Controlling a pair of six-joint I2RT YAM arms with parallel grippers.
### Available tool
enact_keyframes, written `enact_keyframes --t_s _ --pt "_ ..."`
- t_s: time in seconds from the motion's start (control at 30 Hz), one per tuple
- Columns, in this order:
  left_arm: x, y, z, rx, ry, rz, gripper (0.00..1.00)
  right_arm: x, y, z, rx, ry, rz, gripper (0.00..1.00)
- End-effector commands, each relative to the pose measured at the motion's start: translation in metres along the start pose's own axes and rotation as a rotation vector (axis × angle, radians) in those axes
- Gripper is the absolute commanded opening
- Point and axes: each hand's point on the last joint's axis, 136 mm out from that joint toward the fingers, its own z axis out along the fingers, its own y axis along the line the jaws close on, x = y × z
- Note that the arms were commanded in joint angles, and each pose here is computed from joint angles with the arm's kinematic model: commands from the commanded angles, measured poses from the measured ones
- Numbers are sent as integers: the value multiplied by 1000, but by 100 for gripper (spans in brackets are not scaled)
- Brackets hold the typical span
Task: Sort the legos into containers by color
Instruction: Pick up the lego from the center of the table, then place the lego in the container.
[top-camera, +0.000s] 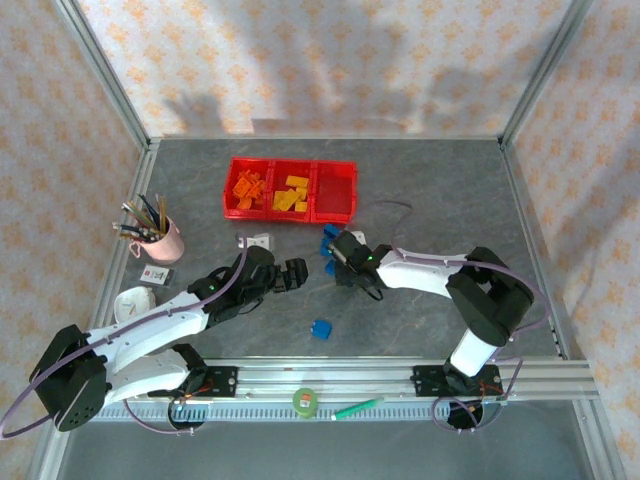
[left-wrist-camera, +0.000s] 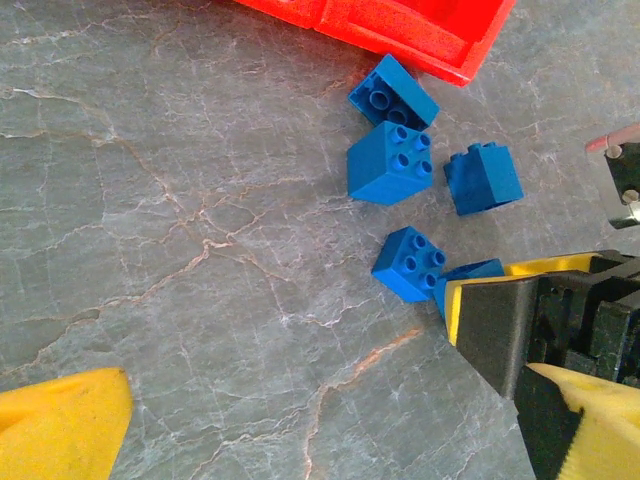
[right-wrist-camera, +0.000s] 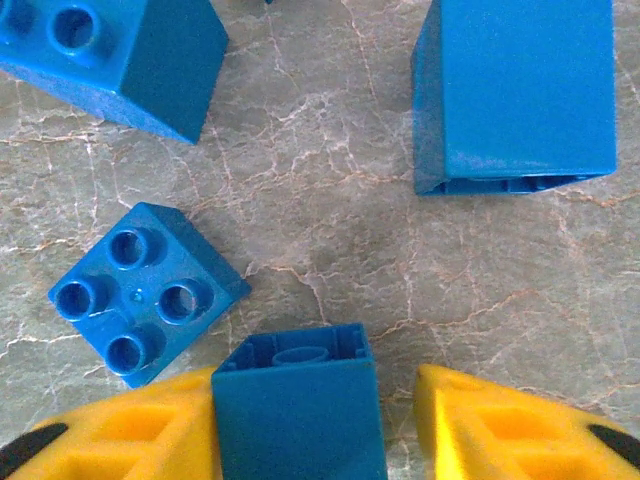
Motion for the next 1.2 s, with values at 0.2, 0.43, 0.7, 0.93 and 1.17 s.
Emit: enact_keyframes --t_s 0.2,0.43,0.7,0.93,1.17 --pt "-10 -8 -6 23 -30 -15 99 -16 -2 -9 14 -70 23 39" --pt "-14 -11 -8 28 -42 -11 99 -28 7 -21 -35 -96 39 33" --pt "-25 -16 -12 29 -74 3 99 -64 16 -48 -102 -167 80 31" --pt "-54 -15 -15 -18 -126 8 99 -127 14 -55 -96 -253 100 31" --pt "-87 -10 -14 -48 -177 -31 99 -187 19 -31 -71 -307 105 31"
